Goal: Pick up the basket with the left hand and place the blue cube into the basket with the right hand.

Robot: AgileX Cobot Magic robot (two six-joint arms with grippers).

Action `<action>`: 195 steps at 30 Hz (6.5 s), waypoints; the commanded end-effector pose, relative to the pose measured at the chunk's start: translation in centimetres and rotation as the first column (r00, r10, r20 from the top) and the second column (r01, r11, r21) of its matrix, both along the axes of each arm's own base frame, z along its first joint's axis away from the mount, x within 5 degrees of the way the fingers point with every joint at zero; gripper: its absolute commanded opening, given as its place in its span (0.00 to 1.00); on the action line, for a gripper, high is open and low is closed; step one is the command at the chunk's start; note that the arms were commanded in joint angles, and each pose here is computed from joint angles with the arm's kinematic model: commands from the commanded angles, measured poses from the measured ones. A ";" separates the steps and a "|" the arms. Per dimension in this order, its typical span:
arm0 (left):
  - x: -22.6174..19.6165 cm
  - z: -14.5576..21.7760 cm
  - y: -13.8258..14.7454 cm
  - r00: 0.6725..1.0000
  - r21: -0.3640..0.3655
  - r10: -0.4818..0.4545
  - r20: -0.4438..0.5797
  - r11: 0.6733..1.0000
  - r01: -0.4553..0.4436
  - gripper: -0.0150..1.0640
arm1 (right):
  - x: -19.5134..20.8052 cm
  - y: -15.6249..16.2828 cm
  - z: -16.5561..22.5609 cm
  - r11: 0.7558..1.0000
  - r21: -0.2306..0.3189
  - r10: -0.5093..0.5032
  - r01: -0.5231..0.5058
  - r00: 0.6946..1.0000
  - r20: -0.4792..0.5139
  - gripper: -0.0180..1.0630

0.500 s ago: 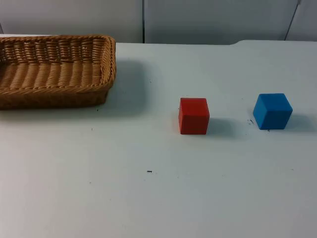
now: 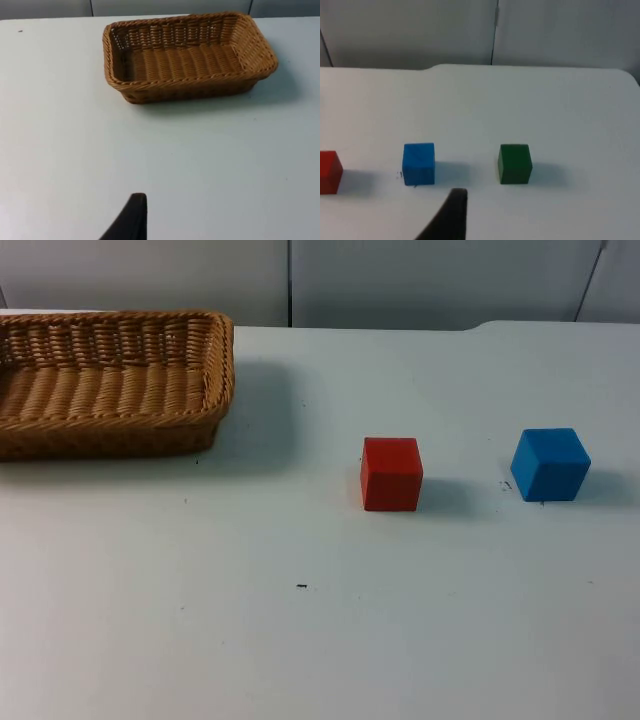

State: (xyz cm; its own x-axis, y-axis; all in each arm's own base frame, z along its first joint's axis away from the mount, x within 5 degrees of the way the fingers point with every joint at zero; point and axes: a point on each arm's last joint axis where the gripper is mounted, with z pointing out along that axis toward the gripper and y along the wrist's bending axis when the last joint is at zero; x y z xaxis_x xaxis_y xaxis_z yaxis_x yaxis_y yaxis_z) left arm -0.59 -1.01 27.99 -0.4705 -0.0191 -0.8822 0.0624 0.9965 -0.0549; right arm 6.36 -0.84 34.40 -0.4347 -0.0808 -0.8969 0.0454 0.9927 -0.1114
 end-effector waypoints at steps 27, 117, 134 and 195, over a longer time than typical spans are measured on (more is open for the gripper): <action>21.1 -2.0 -1.1 0.936 -0.751 0.182 -0.302 0.560 -0.351 0.98 | 13.3 0.7 3.2 0.997 0.059 0.044 -0.049 0.996 0.081 0.99; 40.1 -13.9 -5.9 0.660 -0.630 0.413 -0.628 0.229 -0.742 0.01 | 13.6 0.9 6.4 0.996 0.040 0.065 -0.079 0.959 0.278 0.98; 28.2 -5.0 -3.6 0.791 -0.719 0.423 -0.443 0.359 -0.595 0.01 | 13.6 0.9 6.0 0.996 0.043 0.063 -0.076 0.969 0.238 0.98; 26.5 -6.1 1.1 0.669 -0.338 -0.226 -0.708 0.940 -0.040 0.01 | 13.7 5.6 4.8 0.912 0.006 0.409 -0.409 0.912 -0.033 0.98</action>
